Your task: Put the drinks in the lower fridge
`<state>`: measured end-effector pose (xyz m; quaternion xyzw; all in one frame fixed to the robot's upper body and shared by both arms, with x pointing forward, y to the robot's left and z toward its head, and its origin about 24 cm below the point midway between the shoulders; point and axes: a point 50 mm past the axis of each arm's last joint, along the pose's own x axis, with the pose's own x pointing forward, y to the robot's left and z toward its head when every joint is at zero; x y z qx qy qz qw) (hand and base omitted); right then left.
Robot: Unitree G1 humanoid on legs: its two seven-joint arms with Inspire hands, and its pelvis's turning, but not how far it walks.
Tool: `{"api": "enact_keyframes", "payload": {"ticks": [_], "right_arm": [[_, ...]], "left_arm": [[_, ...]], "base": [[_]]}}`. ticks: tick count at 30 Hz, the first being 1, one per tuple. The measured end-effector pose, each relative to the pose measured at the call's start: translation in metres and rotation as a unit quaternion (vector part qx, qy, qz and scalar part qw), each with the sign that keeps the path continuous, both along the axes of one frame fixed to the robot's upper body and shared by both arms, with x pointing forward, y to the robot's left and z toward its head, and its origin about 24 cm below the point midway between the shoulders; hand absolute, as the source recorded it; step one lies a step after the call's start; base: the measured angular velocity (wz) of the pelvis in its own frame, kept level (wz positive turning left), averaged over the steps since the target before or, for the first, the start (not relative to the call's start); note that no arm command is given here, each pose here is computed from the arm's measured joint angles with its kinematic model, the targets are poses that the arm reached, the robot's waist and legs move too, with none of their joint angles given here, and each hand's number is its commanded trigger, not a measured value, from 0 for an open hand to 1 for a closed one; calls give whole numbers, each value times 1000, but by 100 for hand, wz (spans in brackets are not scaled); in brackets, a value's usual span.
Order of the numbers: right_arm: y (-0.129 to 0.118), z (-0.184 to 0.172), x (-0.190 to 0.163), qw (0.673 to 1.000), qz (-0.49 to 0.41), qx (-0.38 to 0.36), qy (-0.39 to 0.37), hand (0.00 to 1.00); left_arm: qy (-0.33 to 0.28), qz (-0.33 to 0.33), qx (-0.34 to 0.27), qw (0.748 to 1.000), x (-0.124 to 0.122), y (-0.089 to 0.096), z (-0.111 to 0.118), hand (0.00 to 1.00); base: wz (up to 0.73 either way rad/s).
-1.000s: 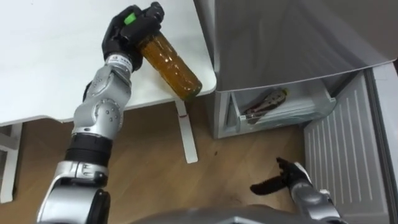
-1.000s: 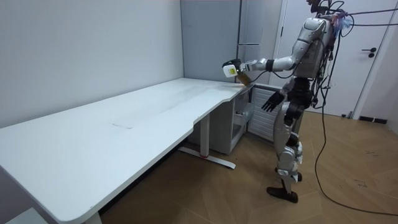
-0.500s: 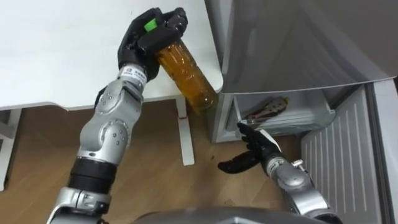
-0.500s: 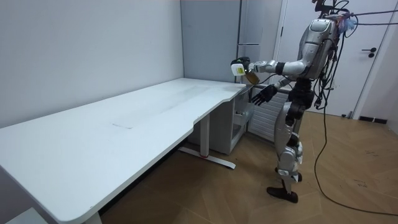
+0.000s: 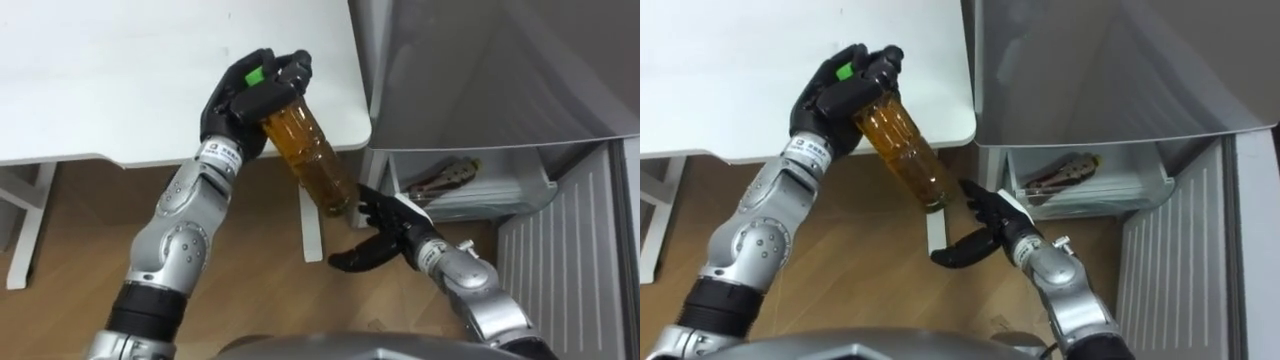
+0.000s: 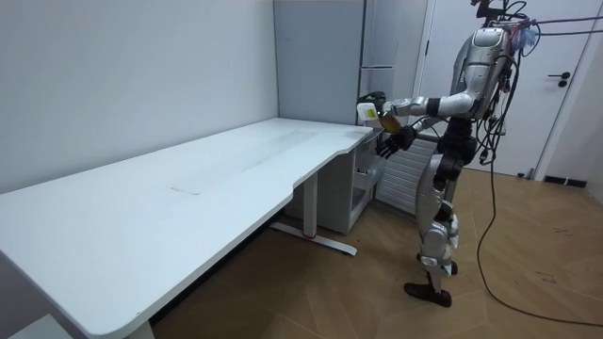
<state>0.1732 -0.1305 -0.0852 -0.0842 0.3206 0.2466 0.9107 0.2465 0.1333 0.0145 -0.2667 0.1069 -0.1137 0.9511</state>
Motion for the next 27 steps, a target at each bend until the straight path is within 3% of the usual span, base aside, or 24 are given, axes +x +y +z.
{"api": "enact_keyframes", "payload": {"ticks": [9,14,27], "right_arm": [[13,19,9,996,26,75,-28,0],[25,22,5,986,32,161,-9,0],[23,29,4,973,43,228,-1,0]], "left_arm": [[8,-4,12,1000,-7,0,-7,100],[-17,-20,20,999,-8,0,-4,100],[-17,-56,41,997,-16,-3,-10,100]], "base": [[0],[2],[0]]}}
